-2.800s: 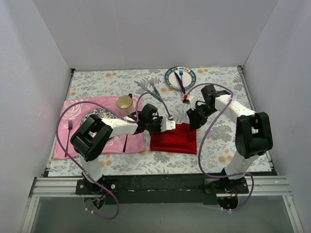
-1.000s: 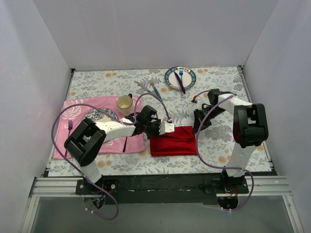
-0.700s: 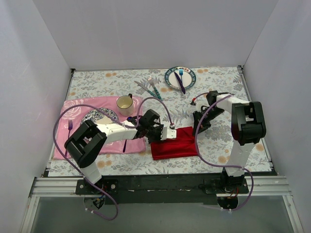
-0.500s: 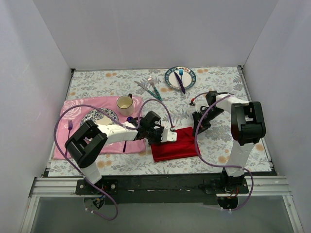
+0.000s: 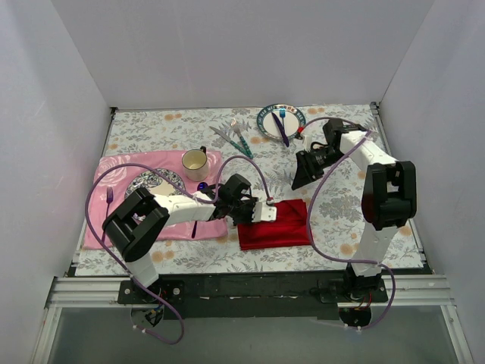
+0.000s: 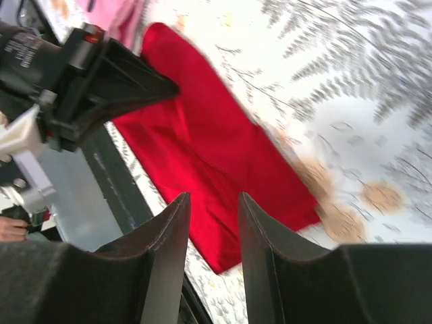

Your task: Fold the napkin into a case and place the utensils inside

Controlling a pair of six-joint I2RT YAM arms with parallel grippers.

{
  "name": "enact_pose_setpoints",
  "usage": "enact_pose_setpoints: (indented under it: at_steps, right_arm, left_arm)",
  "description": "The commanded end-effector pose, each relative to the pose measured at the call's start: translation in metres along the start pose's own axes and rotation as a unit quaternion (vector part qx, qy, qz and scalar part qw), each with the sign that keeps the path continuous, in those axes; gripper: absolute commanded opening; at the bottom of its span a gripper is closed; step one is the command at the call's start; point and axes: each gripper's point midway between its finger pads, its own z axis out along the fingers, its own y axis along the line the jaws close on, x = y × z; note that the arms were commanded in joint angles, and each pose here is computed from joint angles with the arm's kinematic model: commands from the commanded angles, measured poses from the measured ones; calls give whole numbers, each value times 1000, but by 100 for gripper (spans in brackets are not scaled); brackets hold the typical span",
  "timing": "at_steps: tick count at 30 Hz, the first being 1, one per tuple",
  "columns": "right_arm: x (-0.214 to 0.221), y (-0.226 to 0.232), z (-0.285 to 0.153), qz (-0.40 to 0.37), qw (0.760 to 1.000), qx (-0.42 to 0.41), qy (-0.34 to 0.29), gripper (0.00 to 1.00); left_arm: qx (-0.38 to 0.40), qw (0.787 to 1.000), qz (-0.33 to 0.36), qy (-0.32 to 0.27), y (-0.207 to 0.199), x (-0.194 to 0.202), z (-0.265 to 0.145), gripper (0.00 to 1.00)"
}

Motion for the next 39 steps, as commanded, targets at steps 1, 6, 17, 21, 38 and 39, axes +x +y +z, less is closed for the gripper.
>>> enact_pose_setpoints:
  at_steps: [1, 6, 17, 21, 38, 39]
  right_arm:
    - [-10, 45, 19, -27, 998, -57, -5, 41]
    - [-15, 51, 51, -36, 998, -54, 8, 41]
    - [40, 8, 100, 33, 996, 4, 81, 33]
    - [51, -2, 106, 31, 995, 23, 92, 32]
    - [60, -10, 106, 11, 994, 41, 98, 31]
    - [61, -10, 106, 9, 994, 41, 97, 31]
  left_arm:
    - [25, 998, -18, 58, -24, 37, 6, 1]
    - [22, 998, -21, 60, -27, 38, 4, 1]
    - [4, 998, -18, 57, -21, 36, 1, 23]
    - [-27, 998, -30, 37, -6, 21, -13, 39]
    - [30, 962, -242, -123, -20, -29, -108, 49]
    - [33, 964, -235, -118, -25, -29, -104, 47]
